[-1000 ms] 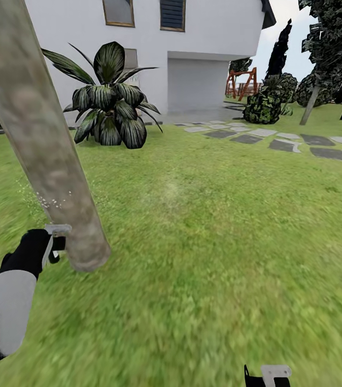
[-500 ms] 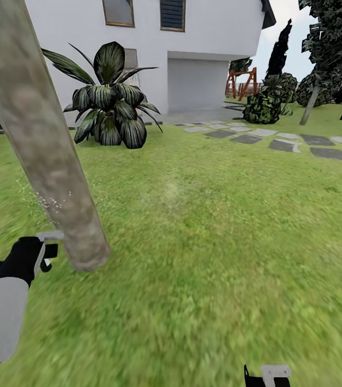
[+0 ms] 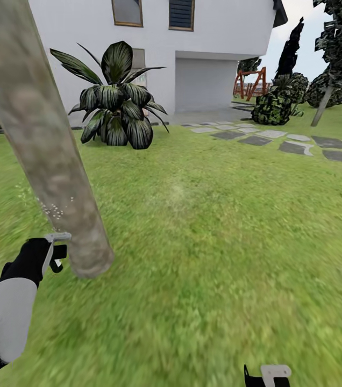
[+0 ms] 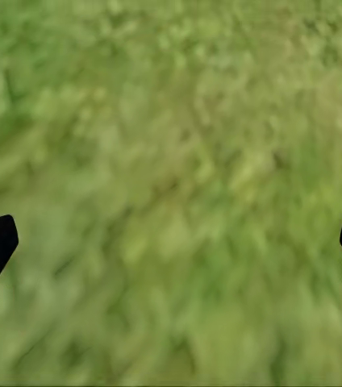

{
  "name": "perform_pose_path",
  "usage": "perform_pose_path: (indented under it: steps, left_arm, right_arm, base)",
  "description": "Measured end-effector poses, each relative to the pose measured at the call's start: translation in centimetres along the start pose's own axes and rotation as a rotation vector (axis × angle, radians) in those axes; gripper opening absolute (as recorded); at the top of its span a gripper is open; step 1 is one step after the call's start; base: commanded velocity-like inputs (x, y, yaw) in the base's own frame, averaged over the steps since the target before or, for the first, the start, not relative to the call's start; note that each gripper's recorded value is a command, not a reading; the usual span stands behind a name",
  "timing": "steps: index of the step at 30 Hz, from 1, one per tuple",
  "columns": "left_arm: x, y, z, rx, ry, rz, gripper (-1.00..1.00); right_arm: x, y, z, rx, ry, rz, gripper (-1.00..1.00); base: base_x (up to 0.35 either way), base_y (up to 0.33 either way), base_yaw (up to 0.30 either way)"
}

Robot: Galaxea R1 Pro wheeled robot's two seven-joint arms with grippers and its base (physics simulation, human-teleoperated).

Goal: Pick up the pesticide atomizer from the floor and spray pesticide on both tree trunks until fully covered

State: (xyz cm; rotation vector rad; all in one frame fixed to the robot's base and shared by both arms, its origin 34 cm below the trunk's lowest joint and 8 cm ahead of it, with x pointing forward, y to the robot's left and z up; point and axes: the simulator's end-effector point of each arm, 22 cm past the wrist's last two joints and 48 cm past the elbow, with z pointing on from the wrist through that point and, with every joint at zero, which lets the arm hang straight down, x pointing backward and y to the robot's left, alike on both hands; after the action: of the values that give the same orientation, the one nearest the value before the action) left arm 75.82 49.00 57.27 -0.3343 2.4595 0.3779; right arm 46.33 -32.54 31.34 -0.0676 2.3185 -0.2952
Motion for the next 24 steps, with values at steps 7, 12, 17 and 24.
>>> perform_pose_path:
  steps: [7, 12, 17, 24]
  left_arm:
    - [5.6, -0.3, 1.2, -0.009, 0.066, 0.033, -1.0]
    - [6.2, -1.2, 2.0, 0.008, 0.016, 0.0, -1.0]
    - [7.5, -1.0, 2.3, 0.016, 0.034, -0.048, -1.0]
    - [8.7, -3.7, 2.3, 0.064, 0.055, -0.043, -1.0]
  right_arm:
    - [0.0, 0.2, 0.0, -0.002, 0.0, 0.002, 1.0]
    - [0.0, 0.2, 0.0, -0.001, 0.0, 0.002, 1.0]
    - [0.0, 0.2, 0.0, -0.001, 0.0, 0.002, 1.0]
    - [0.0, 0.0, 0.0, 0.001, 0.0, 0.0, 1.0]
  base:
    - [0.009, 0.0, 0.075]
    - [0.0, 0.0, 0.269]
    - [0.0, 0.0, 0.254]
    - [0.031, -0.157, 0.023]
